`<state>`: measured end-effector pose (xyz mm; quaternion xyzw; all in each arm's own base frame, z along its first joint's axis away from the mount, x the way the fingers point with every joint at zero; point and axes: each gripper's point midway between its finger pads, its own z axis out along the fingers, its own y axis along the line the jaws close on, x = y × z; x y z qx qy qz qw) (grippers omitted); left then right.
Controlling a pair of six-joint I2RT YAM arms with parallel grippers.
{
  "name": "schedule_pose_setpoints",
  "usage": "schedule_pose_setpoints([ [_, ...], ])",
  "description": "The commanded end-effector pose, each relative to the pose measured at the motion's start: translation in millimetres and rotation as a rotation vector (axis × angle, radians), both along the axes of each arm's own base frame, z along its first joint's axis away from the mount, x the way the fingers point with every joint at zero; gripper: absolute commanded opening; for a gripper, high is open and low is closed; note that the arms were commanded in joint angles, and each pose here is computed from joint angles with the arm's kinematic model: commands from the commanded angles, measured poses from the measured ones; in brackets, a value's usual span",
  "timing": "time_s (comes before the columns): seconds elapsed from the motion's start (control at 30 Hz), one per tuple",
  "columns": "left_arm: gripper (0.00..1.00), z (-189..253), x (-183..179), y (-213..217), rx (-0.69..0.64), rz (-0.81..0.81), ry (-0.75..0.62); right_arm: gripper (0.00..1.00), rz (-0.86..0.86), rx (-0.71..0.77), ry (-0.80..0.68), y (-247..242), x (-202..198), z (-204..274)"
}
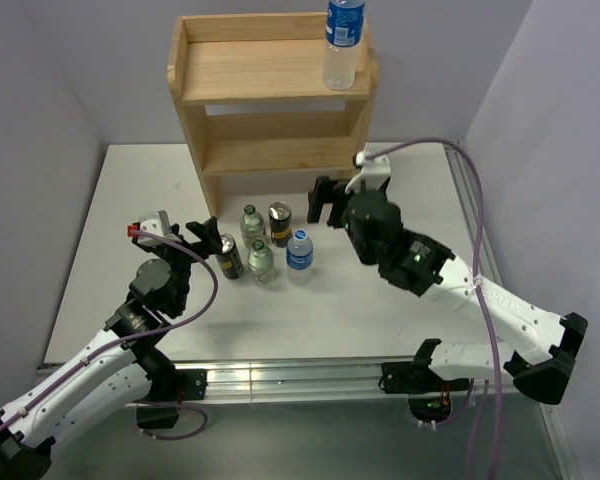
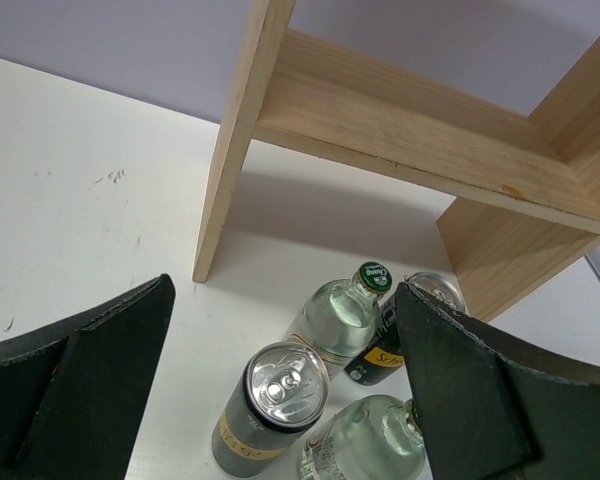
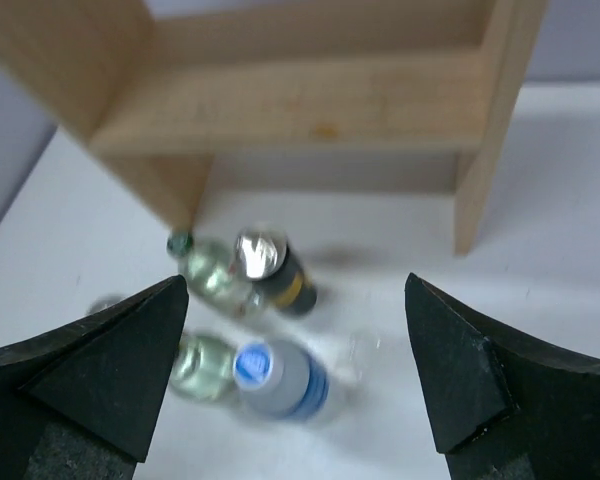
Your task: Place and organize the beverage onto the shelf
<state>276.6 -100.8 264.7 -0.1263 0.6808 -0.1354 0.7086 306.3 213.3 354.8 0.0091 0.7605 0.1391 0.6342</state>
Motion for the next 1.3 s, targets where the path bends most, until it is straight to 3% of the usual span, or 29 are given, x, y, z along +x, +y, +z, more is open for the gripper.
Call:
schedule_pose_setpoints([
  [0.0,0.99,5.6,-1.6,-0.1,-0.023,-0.002,-0.017,0.96,-0.029,0.062,0.047,0.2,-31.4,-29.6],
  [0.13,0.99,6.0,-2.1,0.6,-0.027,-0.002,-0.022,0.96,0.021,0.101,0.14,4.4,-67.2,-89.7],
  [0.33,0.99,5.0,-1.1,-2.8,-0.026,-0.014,-0.023,0.96,0.137,0.116,0.227,30.0,-84.8,-156.3],
  [0.87,0.99,2.4,-1.7,-0.6,-0.023,-0.007,-0.016,0.96,0.179,0.056,0.284,81.3,-69.4,-216.9],
  [1.27,0.99,1.6,-2.3,0.1,-0.021,-0.006,-0.019,0.98,0.1,-0.004,0.257,73.7,-38.6,-248.4],
])
